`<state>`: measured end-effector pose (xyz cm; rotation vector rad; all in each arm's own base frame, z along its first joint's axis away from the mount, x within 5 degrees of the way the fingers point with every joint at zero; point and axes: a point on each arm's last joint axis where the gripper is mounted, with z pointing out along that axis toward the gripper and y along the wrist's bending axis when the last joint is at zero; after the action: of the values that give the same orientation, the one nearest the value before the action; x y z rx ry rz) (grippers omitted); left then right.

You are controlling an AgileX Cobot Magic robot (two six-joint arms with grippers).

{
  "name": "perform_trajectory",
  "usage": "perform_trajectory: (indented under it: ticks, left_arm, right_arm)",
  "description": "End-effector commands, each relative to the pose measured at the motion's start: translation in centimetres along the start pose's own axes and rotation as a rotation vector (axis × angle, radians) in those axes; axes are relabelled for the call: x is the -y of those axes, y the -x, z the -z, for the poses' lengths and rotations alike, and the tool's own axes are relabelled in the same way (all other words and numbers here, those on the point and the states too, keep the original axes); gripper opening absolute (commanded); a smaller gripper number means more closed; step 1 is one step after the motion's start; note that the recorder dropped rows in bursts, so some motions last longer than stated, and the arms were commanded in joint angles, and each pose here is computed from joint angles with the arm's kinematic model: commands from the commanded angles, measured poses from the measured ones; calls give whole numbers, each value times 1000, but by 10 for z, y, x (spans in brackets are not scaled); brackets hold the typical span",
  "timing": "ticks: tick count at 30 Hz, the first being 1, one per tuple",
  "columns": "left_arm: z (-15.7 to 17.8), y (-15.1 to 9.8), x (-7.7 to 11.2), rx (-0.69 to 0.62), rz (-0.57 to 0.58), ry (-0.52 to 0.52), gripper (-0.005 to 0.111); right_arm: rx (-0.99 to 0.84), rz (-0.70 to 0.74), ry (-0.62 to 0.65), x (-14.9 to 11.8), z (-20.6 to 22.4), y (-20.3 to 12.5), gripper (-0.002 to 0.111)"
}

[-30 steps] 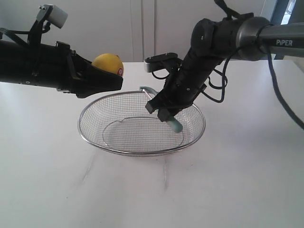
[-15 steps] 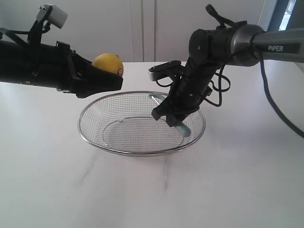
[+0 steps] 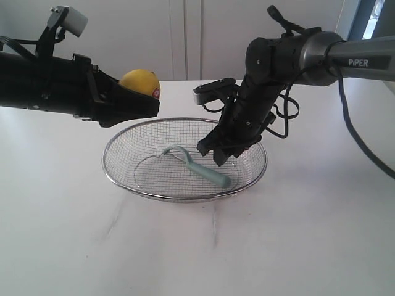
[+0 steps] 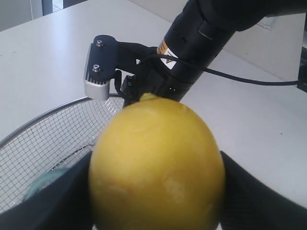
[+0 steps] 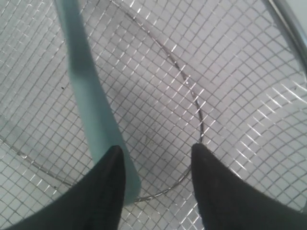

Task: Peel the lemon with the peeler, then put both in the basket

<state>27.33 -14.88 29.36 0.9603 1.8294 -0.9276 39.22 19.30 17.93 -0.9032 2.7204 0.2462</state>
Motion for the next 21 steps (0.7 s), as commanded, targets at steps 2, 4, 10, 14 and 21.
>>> perform_trajectory:
  ticks: [2,4,10,14,21]
  left_arm:
    - [1,2,3,20,17,-14,0]
    - [1,2,3,20,17,-14,0]
    - [1,2,2,20,18,2,0]
    - [1,2,0,20,18,15,0]
    - [1,2,1,20,18,12,0]
  right_arm:
    - [8,-27,-3,0,1,1,43]
    - [10,-26,-3,0,2,1,43]
    - [56,-135,-3,-4,26,4,43]
    - [110,-165,-7,-7,52,6,41]
    - [44,-149,11,-14,77,-5,8]
